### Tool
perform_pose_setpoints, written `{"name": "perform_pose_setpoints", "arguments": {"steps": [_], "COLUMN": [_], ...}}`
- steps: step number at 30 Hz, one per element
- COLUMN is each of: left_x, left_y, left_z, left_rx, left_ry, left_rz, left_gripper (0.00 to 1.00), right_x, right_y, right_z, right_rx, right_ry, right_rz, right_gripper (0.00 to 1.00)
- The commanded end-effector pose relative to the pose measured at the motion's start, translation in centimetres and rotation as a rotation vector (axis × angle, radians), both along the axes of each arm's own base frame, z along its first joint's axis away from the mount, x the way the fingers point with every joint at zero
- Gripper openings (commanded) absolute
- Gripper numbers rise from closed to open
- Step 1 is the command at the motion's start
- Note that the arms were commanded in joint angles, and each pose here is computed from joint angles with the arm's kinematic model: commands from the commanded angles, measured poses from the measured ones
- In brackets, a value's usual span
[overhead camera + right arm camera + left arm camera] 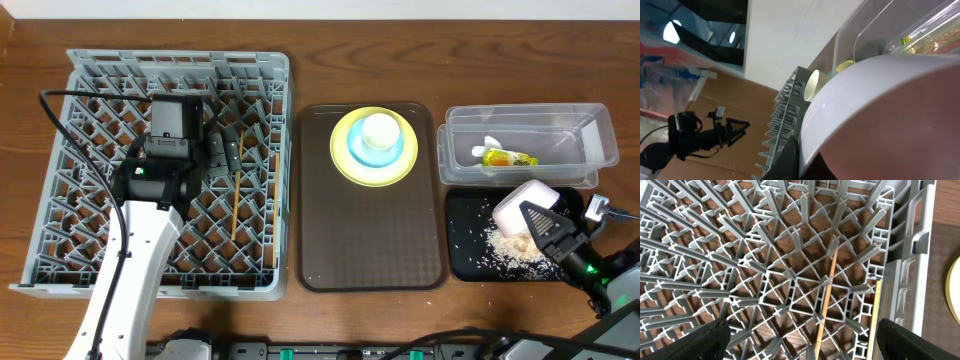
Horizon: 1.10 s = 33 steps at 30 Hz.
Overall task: Sort waste into correct bins and load items into the dishwasher
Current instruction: 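Carry the bowl over the black tray and tip out the rice, then bring the emptied bowl back and set it on the brown tray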
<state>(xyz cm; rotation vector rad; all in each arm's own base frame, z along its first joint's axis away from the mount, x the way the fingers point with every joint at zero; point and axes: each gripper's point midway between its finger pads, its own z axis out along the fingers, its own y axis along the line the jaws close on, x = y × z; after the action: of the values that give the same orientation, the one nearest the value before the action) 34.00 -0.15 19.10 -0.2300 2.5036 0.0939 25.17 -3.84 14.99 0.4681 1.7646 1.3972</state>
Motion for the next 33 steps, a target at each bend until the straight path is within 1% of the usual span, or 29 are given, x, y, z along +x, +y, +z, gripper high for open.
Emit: {"name": "perform_pose_setpoints", "arguments": {"steps": [1, 5, 7, 11, 15, 18, 19, 22, 26, 30, 33], "left_x": [0.1, 0.0, 0.1, 0.1, 0.1, 0.0, 0.1, 0.1, 0.0, 0.1, 0.1], "left_y": [0.4, 0.4, 0.4, 0.4, 0.4, 0.4, 0.4, 0.4, 0.4, 0.4, 0.4], "left_z": [0.2, 0.2, 0.2, 0.3, 0.2, 0.2, 0.2, 0.2, 0.2, 0.2, 0.2], "left_rx": [0.009, 0.009, 0.009, 0.009, 0.009, 0.009, 0.009, 0.009, 0.009, 0.009, 0.009], "left_ry": [-0.007, -0.007, -0.006, -0.007, -0.006, -0.006, -0.007, -0.006, -0.007, -0.006, -0.006], "left_rz": [0.012, 0.012, 0.012, 0.012, 0.012, 0.012, 0.012, 0.012, 0.012, 0.012, 0.012], "left_gripper": [0.94, 0.94, 0.94, 0.94, 0.94, 0.94, 0.95, 0.94, 0.94, 0.94, 0.94], "right_x": [-0.1, 0.1, 0.0, 0.2, 0.7, 1.8, 2.6, 3.6, 5.0, 5.5, 5.2], "right_y": [-0.3, -0.6, -0.4, -0.7, -1.3, -2.1, -2.2, -1.4, 1.2, 5.2, 8.1], "right_z": [0.7, 0.7, 0.7, 0.7, 0.9, 0.7, 0.7, 1.2, 2.3, 3.8, 4.2], "right_rx": [0.115, 0.092, 0.124, 0.104, 0.194, 0.19, 0.174, 0.136, 0.051, -0.053, -0.186], "right_ry": [0.04, 0.022, 0.047, 0.031, 0.103, 0.168, 0.202, 0.231, 0.259, 0.261, 0.298], "right_rz": [-0.015, -0.015, -0.016, -0.016, -0.02, -0.032, -0.033, -0.008, 0.054, 0.144, 0.166], "right_gripper": [0.01, 0.01, 0.01, 0.01, 0.01, 0.01, 0.01, 0.01, 0.01, 0.01, 0.01]}}
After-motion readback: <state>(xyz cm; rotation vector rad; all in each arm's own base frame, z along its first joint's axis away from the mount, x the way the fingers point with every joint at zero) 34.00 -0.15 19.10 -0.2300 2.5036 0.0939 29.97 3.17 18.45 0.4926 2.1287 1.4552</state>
